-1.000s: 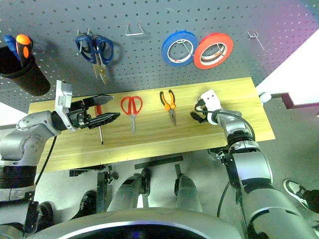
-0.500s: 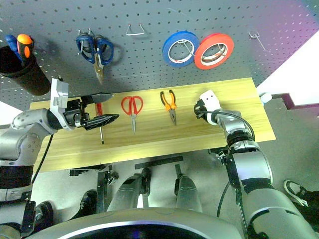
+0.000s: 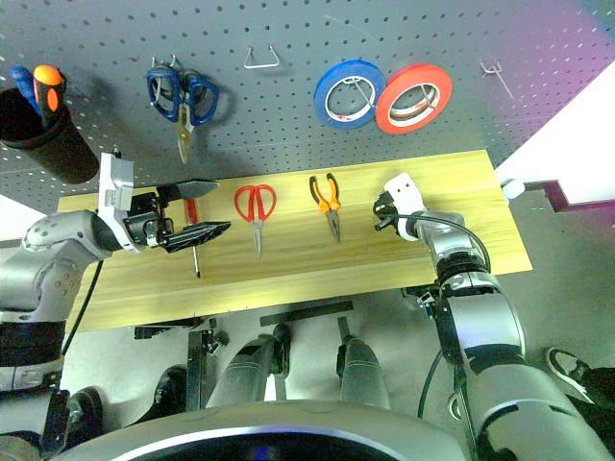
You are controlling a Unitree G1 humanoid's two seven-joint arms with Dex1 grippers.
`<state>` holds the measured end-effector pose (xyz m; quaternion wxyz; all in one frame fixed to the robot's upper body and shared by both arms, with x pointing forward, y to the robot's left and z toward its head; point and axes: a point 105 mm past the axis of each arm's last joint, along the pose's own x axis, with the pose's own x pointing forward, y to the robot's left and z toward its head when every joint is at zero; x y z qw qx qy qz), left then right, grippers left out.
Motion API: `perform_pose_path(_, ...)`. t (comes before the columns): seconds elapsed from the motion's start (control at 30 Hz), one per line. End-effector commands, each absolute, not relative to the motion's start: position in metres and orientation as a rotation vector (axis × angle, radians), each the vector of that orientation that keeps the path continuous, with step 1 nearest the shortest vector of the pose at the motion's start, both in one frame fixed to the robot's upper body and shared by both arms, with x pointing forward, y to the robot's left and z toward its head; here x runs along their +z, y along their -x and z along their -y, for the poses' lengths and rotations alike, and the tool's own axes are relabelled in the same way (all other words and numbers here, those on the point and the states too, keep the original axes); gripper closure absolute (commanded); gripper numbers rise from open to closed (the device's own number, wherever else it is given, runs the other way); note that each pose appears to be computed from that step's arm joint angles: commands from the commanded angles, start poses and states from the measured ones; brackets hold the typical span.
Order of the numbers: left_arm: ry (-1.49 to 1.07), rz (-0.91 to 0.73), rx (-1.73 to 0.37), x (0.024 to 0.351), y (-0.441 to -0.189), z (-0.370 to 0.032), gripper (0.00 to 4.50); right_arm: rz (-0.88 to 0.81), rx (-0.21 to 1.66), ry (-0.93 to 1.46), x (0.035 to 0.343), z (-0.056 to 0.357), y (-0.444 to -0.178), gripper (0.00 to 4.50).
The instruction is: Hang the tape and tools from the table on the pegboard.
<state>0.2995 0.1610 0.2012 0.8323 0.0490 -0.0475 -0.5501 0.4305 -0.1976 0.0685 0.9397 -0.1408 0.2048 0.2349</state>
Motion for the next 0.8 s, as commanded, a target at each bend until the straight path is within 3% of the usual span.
perform_pose_path(0.03, -0.120, 0.136, -1.189, 0.207, -0.297, -0.156, 0.00, -0.405, 0.450, 0.219, 0.067, 0.204, -0.428, 4.45)
perform_pose_path(0.8, -0.085, 0.212, -1.225, 0.217, -0.316, -0.142, 0.00, -0.215, 0.310, 0.046, 0.105, 0.243, -0.424, 4.45)
